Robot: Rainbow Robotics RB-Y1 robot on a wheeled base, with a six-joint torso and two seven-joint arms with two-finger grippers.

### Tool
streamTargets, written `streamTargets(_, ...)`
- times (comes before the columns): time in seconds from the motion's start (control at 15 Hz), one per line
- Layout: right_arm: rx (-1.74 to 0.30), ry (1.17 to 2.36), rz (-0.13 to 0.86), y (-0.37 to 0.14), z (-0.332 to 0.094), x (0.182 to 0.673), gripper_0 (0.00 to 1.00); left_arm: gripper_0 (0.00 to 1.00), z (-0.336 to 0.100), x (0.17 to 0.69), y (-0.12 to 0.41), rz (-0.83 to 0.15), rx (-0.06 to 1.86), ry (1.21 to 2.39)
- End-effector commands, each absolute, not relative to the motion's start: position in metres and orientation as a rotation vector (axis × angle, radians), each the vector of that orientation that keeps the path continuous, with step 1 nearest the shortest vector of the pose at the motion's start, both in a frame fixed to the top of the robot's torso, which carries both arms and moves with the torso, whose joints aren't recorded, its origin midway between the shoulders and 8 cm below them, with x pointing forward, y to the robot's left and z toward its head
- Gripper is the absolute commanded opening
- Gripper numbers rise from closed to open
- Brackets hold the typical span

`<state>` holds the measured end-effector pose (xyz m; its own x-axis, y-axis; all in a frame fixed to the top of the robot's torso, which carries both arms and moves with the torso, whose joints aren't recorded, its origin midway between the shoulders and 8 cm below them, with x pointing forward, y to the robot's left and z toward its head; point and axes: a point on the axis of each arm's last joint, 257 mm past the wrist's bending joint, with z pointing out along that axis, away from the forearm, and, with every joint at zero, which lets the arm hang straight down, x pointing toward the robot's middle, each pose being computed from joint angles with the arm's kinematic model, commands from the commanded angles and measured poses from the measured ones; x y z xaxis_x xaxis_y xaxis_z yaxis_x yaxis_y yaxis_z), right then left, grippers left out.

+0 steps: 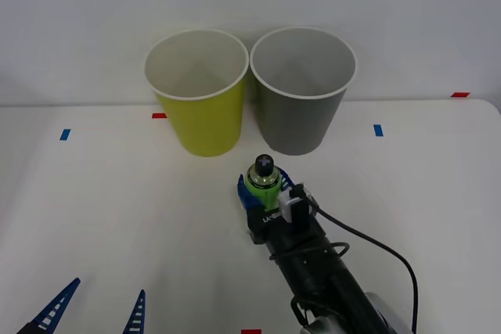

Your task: Put cans in the gray bin and PET bottles in the light green bin.

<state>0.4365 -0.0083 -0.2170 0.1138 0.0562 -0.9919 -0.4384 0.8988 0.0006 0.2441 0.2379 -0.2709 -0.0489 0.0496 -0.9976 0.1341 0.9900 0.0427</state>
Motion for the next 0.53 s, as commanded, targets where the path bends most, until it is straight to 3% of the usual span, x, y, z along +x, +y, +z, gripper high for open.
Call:
streamTargets(0.07, -0.326, 1.45, 0.378, -0.01, -0.214, 0.439, 0.02, 1.0, -0.271, 0.244, 0.238, -0.069, 0.142, 1.62)
streamTargets(0.53, -0.374, 1.612, 0.367, -0.03, -0.153, 0.442, 0.01, 1.0, -0.271, 0.244, 0.238, -0.069, 0.142, 1.62)
